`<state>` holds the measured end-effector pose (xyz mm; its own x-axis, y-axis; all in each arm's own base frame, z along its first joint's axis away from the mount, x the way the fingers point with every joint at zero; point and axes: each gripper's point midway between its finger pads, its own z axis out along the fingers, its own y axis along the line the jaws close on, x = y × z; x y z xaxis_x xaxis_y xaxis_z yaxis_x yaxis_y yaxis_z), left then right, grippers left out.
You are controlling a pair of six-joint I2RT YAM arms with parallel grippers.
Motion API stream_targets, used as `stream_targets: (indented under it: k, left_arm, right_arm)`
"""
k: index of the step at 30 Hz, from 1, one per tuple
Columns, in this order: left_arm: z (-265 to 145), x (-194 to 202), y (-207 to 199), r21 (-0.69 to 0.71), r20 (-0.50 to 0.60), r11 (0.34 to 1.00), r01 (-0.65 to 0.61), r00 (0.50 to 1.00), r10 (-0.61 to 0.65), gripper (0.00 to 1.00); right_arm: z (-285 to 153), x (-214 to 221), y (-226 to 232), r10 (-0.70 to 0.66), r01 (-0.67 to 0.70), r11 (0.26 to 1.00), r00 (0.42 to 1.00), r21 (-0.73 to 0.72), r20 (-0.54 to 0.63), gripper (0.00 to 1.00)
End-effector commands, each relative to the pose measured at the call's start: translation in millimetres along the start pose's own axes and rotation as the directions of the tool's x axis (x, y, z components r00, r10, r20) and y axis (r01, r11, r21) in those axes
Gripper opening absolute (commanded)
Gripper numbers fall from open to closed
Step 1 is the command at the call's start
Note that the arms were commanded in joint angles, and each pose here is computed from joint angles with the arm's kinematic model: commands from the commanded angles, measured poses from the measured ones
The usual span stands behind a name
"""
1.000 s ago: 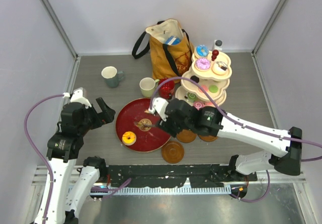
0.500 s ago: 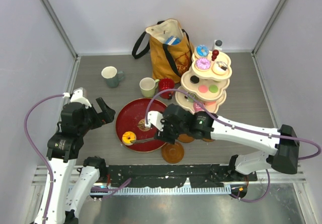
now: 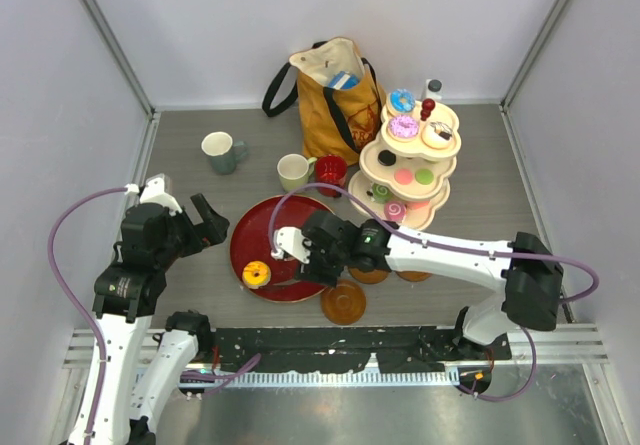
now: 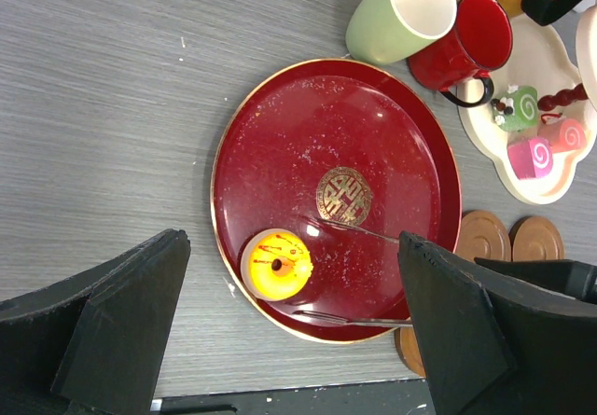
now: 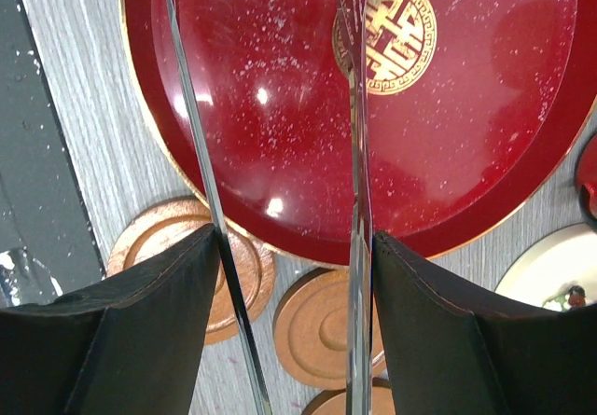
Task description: Serve the afternoon tea
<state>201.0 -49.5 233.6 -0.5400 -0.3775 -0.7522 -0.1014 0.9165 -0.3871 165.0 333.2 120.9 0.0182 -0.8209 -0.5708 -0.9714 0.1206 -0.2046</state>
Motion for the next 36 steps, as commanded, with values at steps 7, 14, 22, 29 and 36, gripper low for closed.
stream_targets:
  k: [7,14,22,29,36]
  left_arm:
    - [3.3,-4.8,0.8,-0.009,0.011,1.000,-0.008,1.000,0.008,1.00]
    - [3.5,-4.1,1.4,-0.011,0.008,1.000,-0.006,1.000,0.006,1.00]
    - [3.6,-6.7,5.4,-0.036,0.021,0.999,-0.005,1.000,0.005,1.00]
    - [3.3,-7.2,6.9,-0.043,0.026,0.999,-0.002,1.000,0.003,1.00]
    - [2.2,-8.6,6.5,-0.041,0.034,0.999,0.000,0.999,0.002,1.00]
  right_arm:
    - [15.7,-46.7,-24.4,-0.042,0.037,0.997,0.997,0.063,0.072,0.69]
    - [28.3,-51.4,-27.5,-0.051,0.048,0.996,0.997,0.072,0.051,0.65]
    - [-3.8,-63.0,-46.4,0.035,-0.050,0.978,0.996,0.203,0.080,0.54]
    - [-118.1,-97.7,-96.4,0.241,-0.395,0.828,0.892,0.399,0.382,0.52]
    - [-239.8,-80.2,-165.9,0.379,-0.715,0.595,0.652,0.366,0.657,0.50]
